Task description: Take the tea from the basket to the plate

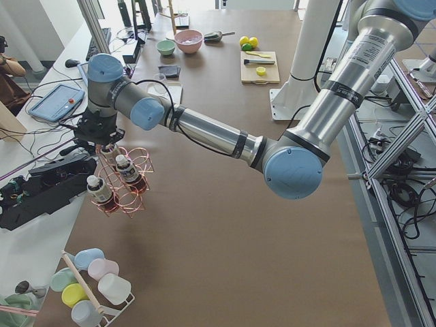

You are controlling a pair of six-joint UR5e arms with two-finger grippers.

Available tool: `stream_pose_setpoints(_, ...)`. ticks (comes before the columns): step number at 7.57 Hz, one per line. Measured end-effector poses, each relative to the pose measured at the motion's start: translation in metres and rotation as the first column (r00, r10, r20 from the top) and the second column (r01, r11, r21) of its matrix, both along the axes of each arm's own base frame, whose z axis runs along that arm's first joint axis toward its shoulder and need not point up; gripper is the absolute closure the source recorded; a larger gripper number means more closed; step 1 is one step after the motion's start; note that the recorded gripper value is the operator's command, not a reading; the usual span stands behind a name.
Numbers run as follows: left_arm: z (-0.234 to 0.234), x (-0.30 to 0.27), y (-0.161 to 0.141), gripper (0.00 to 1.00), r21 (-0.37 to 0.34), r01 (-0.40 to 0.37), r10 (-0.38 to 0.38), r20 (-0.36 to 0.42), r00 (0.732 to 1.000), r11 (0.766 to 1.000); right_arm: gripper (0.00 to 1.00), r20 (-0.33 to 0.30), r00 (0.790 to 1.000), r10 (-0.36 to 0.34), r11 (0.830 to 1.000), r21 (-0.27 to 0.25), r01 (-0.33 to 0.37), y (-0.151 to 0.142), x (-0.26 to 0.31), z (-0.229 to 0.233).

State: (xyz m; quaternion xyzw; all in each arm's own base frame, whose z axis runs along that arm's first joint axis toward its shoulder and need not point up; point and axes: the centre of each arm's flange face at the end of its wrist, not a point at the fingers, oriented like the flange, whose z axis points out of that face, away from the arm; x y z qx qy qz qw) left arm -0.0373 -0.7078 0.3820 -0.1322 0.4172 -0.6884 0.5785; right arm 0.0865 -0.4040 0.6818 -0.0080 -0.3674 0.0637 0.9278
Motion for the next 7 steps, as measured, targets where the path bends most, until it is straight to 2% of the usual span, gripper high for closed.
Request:
stream_pose_setpoints(2, -0.032, 0.004, 0.054, 1.00, 0.010, -0.015, 0.016, -0.019, 1.000, 1.000, 0.00, 0.000, 1.000, 0.000, 1.000, 0.000, 0.000, 0.000, 0.000, 0.000)
stream_pose_setpoints(3, -0.048, 0.011, 0.078, 1.00, -0.009, -0.019, 0.019, -0.024, 1.000, 1.000, 0.00, 0.000, 1.000, 0.000, 1.000, 0.000, 0.000, 0.000, 0.000, -0.001)
stream_pose_setpoints(7, -0.117, 0.072, 0.155, 1.00, -0.170, -0.035, 0.023, -0.072, 0.997, 0.985, 0.00, 0.001, 1.000, 0.000, 1.000, 0.002, 0.000, 0.000, 0.000, -0.001)
